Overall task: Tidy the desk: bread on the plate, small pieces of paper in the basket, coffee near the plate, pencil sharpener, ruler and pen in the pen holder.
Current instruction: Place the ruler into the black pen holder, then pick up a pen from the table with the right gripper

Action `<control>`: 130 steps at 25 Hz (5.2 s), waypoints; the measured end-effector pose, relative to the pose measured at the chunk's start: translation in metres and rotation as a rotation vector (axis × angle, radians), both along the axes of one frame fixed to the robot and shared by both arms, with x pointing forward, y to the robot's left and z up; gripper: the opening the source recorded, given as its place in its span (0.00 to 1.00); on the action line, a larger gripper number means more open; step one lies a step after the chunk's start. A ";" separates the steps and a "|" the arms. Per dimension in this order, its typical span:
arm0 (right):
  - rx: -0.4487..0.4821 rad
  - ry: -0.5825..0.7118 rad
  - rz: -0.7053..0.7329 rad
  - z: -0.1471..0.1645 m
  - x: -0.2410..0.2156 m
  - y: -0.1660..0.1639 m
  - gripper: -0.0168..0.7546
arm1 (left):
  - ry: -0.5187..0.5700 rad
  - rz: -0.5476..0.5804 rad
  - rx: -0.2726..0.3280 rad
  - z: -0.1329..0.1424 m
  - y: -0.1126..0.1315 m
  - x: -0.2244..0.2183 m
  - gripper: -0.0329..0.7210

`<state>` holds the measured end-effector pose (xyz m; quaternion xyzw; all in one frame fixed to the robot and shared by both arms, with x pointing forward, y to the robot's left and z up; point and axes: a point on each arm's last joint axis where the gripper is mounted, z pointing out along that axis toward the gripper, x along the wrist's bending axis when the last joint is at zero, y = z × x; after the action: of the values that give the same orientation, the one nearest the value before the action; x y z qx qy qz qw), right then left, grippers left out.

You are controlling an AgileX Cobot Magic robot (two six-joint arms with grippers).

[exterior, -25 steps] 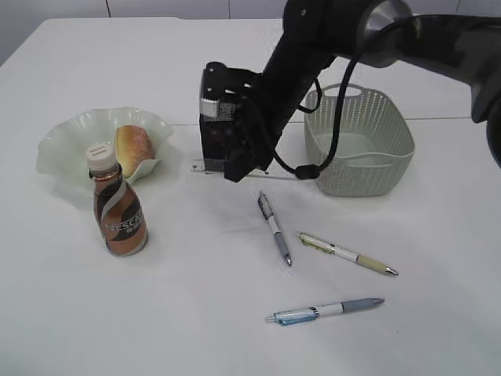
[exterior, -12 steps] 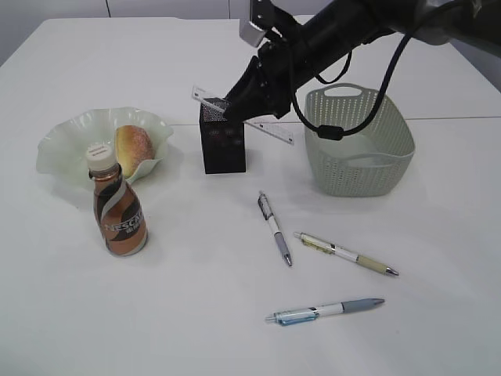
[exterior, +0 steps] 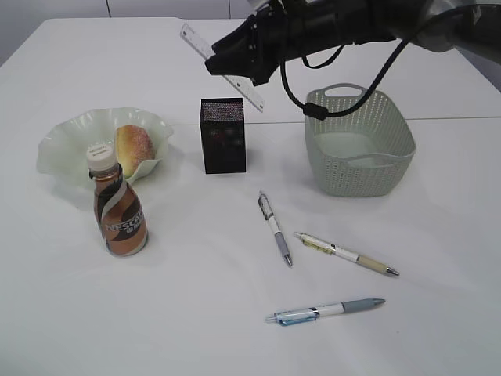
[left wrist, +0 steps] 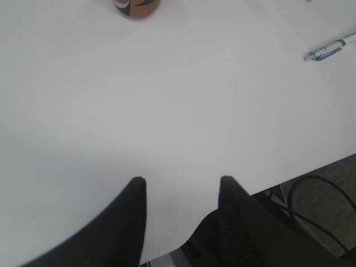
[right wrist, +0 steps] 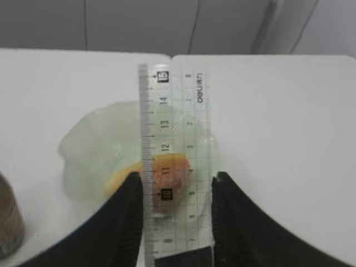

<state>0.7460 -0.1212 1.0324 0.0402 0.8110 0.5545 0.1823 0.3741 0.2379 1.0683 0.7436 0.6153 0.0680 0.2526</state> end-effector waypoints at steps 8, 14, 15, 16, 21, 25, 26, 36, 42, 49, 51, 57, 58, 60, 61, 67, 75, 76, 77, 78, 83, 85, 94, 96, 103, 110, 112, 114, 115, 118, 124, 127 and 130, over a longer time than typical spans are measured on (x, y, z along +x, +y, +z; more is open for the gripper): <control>0.259 0.058 -0.102 -0.019 0.018 0.003 0.38 | 0.007 0.000 -0.010 0.000 -0.001 -0.001 0.47; 0.352 0.057 -0.138 -0.025 0.025 0.003 0.38 | 0.013 0.001 -0.023 0.000 -0.002 -0.001 0.47; 0.370 0.057 -0.145 -0.026 0.026 0.003 0.38 | 0.013 0.001 -0.023 0.000 -0.002 -0.001 0.47; 0.380 0.057 -0.155 -0.028 0.027 0.002 0.38 | 0.013 0.001 -0.023 0.000 -0.002 -0.001 0.47; 0.391 0.070 -0.180 -0.040 0.032 0.002 0.38 | 0.013 0.001 -0.023 0.000 -0.002 -0.001 0.47; 0.382 0.079 -0.190 -0.051 0.035 0.002 0.38 | 0.013 0.001 -0.023 0.000 -0.002 -0.001 0.47; 0.379 0.078 -0.195 -0.052 0.035 0.002 0.38 | 0.013 0.001 -0.023 0.000 -0.002 -0.001 0.47; 0.371 0.082 -0.213 -0.058 0.037 0.001 0.41 | 0.013 0.001 -0.023 0.000 -0.002 -0.001 0.47; 0.371 0.080 -0.213 -0.058 0.037 0.001 0.44 | 0.013 0.001 -0.023 0.000 -0.002 -0.001 0.47; 0.375 0.090 -0.214 -0.058 0.037 0.001 0.46 | 0.013 0.001 -0.023 0.000 -0.002 -0.001 0.47; 0.388 0.111 -0.219 -0.058 0.037 0.001 0.46 | 0.013 0.001 -0.023 0.000 -0.002 -0.001 0.47; 0.420 0.262 -0.314 -0.045 0.039 -0.002 0.46 | 0.013 0.001 -0.023 0.000 -0.002 -0.001 0.47; 0.411 0.289 -0.344 -0.040 0.039 -0.004 0.46 | 0.013 0.001 -0.023 0.000 -0.002 -0.001 0.47; 0.369 0.344 -0.384 -0.026 0.035 -0.006 0.46 | 0.013 0.001 -0.023 0.000 -0.002 -0.001 0.47; 0.343 0.371 -0.399 -0.021 0.033 -0.007 0.46 | 0.013 0.001 -0.023 0.000 -0.002 -0.001 0.47; 0.206 0.640 -0.494 -0.003 0.014 -0.011 0.46 | 0.013 0.001 -0.023 0.000 -0.002 -0.001 0.47; 0.006 0.843 -0.475 0.029 -0.026 -0.002 0.46 | 0.013 0.001 -0.023 0.000 -0.002 -0.001 0.47; -0.038 0.852 -0.486 0.034 -0.032 -0.004 0.46 | 0.013 0.001 -0.023 0.000 -0.002 -0.001 0.47; -0.081 0.862 -0.500 0.039 -0.037 -0.006 0.46 | 0.013 0.001 -0.023 0.000 -0.002 -0.001 0.47; -0.108 0.877 -0.522 0.042 -0.041 -0.009 0.46 | 0.013 0.001 -0.023 0.000 -0.002 -0.001 0.47; -0.159 0.878 -0.681 0.068 -0.054 -0.024 0.46 | -0.004 0.003 -0.025 0.001 -0.001 -0.001 0.47; -0.152 0.869 -0.725 0.080 -0.059 -0.028 0.46 | -0.014 0.004 -0.029 0.002 -0.001 -0.001 0.47; -0.168 0.831 -0.845 0.110 -0.087 -0.037 0.46 | -0.018 0.004 -0.028 0.002 -0.001 -0.001 0.47; -0.239 0.834 -0.855 0.099 -0.095 -0.032 0.46 | -0.018 0.004 -0.028 0.002 -0.001 -0.001 0.47; -0.429 0.929 -0.913 0.047 -0.115 0.003 0.46 | -0.019 0.004 -0.028 0.003 -0.001 -0.001 0.47; -0.517 1.022 -1.007 -0.011 -0.100 0.021 0.46 | -0.019 0.004 -0.028 0.003 -0.001 -0.001 0.47; -0.539 1.042 -1.017 -0.030 -0.092 0.025 0.46 | -0.019 0.004 -0.028 0.003 -0.001 -0.001 0.47; -0.556 1.054 -1.023 -0.045 -0.085 0.028 0.46 | -0.021 0.004 -0.029 0.003 -0.001 -0.001 0.47; -0.562 1.058 -1.023 -0.052 -0.081 0.030 0.46 | -0.021 0.004 -0.029 0.003 -0.001 -0.001 0.47; -0.562 1.064 -1.029 -0.069 -0.070 0.035 0.46 | -0.021 0.004 -0.029 0.003 -0.001 -0.001 0.47; -0.559 1.067 -1.035 -0.095 -0.053 0.043 0.46 | -0.019 0.005 -0.035 0.003 -0.002 -0.001 0.47; -0.566 1.073 -1.043 -0.105 -0.051 0.044 0.46 | -0.019 0.005 -0.035 0.003 -0.002 -0.001 0.47; -0.579 1.080 -1.047 -0.113 -0.050 0.044 0.46 | -0.028 0.006 -0.038 0.003 -0.002 0.000 0.47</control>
<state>0.6960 -0.0775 0.9198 0.6289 0.7744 0.0691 0.0045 0.3738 0.2361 1.0715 0.7357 0.6153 0.0673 0.2751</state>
